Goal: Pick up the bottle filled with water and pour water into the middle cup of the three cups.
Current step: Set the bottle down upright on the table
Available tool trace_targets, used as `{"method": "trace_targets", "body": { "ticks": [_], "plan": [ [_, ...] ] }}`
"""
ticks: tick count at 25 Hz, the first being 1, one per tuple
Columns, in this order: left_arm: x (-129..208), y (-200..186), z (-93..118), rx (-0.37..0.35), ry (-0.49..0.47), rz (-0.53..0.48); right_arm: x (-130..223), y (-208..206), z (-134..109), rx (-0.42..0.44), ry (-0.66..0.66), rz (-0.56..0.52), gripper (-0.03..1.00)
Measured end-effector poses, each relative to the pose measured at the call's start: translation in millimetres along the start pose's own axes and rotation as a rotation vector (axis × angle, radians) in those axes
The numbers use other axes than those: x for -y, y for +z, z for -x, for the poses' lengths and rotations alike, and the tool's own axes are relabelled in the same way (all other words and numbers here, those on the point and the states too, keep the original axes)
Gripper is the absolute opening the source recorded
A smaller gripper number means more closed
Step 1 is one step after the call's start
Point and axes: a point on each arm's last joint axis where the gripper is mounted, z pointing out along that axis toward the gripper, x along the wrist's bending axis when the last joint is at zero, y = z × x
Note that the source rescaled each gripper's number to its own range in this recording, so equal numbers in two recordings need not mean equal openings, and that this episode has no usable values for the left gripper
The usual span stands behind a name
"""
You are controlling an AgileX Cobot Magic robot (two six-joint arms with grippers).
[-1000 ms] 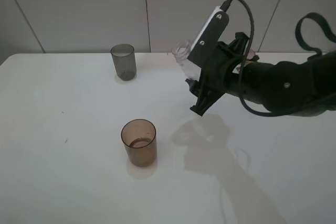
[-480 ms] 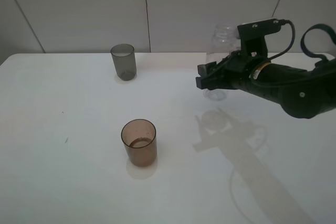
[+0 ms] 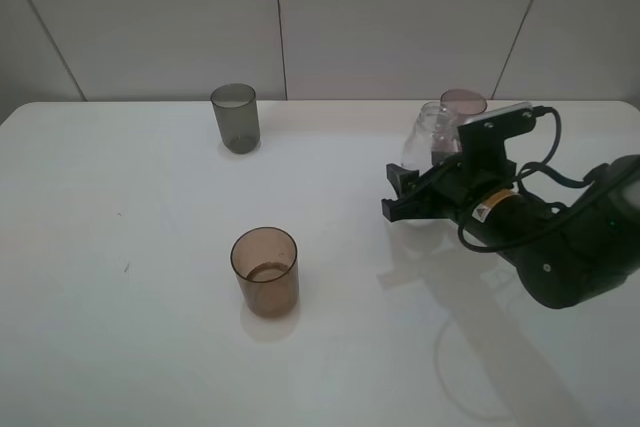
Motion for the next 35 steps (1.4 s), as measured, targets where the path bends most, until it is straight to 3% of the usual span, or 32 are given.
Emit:
{"method": "trace_targets", "body": {
  "ticks": [6,7,11,14,19,26,29,33,35],
  "plan": [
    [0.0,0.0,0.0,0.0,0.0,0.0,6.7,2.0,-1.4,-0.014,-0.011,-0.003,0.0],
    [0.0,0.0,0.0,0.0,0.0,0.0,6.4,2.0,-1.4,-0.014,-0.011,0.001,0.04],
    [0.0,0.0,0.0,0.0,0.0,0.0,5.5,2.0,-1.5,-0.015,-0.011,0.01,0.76],
    [0.0,0.0,0.0,0.0,0.0,0.0,4.9,2.0,-1.4,-0.014,-0.011,0.017,0.94],
    [0.0,0.0,0.0,0.0,0.0,0.0,-8.7,-8.7,-0.1,-0.008,-0.068,0.074,0.99],
    [0.0,0.0,0.0,0.0,0.0,0.0,-69.0,-34.3,3.6,0.019,-0.072,0.286,1.0],
    [0.0,0.0,0.0,0.0,0.0,0.0,-90.7,-50.2,8.6,0.055,-0.035,0.316,1.0],
    [0.0,0.0,0.0,0.0,0.0,0.0,-106.8,-71.4,20.3,0.141,0.105,0.164,1.0],
    [0.0,0.0,0.0,0.0,0.0,0.0,-112.6,-80.7,22.8,0.129,0.171,0.014,1.0]
  ]
}}
